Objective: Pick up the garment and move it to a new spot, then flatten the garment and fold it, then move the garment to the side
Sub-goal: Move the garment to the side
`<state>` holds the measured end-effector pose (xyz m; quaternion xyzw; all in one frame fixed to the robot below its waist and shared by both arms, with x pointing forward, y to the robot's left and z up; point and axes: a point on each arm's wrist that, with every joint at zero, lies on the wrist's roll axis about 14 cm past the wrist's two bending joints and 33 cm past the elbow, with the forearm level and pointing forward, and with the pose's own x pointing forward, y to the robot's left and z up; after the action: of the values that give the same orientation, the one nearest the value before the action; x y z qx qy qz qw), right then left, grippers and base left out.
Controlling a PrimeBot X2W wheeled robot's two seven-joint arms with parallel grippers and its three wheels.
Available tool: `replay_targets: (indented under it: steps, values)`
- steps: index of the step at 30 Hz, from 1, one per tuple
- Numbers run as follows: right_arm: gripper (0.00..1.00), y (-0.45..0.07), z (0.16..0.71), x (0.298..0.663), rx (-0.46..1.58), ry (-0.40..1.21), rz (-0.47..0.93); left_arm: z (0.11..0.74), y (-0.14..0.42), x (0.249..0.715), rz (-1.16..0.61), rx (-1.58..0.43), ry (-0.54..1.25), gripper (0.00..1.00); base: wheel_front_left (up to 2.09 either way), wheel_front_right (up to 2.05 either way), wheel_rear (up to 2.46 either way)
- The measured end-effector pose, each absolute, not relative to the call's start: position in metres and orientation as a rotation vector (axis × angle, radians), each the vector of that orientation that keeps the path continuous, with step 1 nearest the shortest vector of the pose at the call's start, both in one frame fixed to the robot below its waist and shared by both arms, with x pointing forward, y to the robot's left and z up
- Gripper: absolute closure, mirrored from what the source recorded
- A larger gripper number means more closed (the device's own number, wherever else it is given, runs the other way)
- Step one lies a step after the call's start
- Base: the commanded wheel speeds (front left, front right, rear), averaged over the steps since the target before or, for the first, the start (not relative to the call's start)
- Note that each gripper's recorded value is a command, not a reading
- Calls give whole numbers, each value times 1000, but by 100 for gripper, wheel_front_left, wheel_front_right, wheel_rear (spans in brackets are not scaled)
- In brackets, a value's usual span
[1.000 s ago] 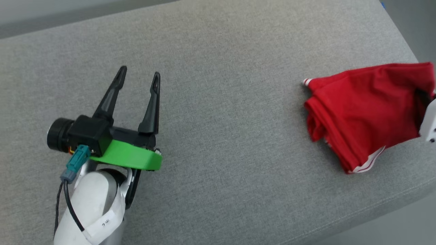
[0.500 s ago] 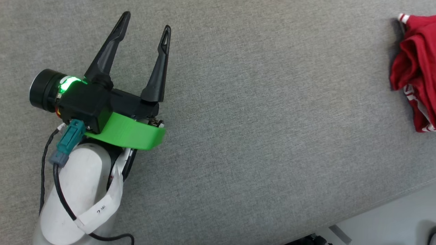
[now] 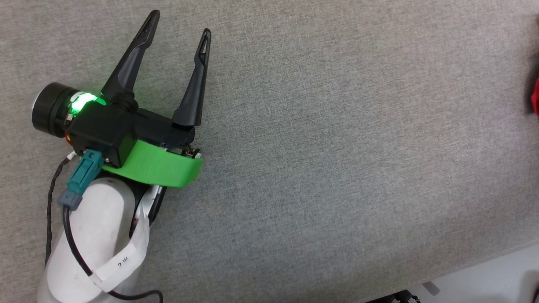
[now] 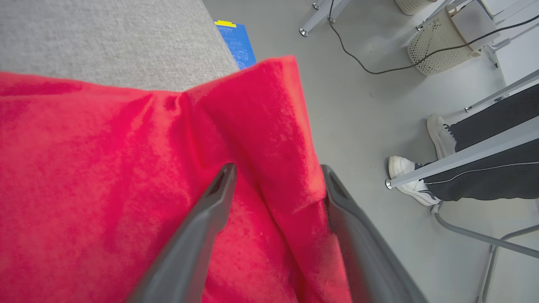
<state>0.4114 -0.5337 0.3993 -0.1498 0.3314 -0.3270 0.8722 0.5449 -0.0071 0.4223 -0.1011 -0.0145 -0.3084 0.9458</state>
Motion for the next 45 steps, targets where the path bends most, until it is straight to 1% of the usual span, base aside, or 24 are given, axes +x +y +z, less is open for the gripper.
replay_targets:
  steps: [6, 10, 15, 20, 26, 36, 39, 45]
  values:
    - [0, -545, 439, 414, -407, 530, -693, 430, -3, 540, -610, -217, -41, 0, 0, 0, 0]
    - [0, -547, 464, 409, -442, 438, -697, 437, 2, 531, -585, -235, -41, 0, 0, 0, 0]
    - [0, -537, 475, 401, -415, 377, -682, 446, 13, 517, -544, -235, -34, 0, 0, 0, 0]
    - [0, -510, 490, 400, -364, 252, -626, 459, 26, 503, -485, -247, -34, 0, 0, 0, 0]
    - [0, -465, 482, 383, -267, 178, -549, 474, 43, 483, -424, -249, -35, 0, 0, 0, 0]
    - [0, -354, 472, 397, -129, 77, -340, 489, 77, 452, -307, -253, -32, 0, 0, 0, 0]
    - [0, -312, 478, 405, -87, 42, -261, 491, 94, 442, -257, -252, -30, 0, 0, 0, 0]
    - [0, -250, 500, 407, -41, -10, -111, 499, 130, 423, -156, -233, -49, 0, 0, 0, 0]
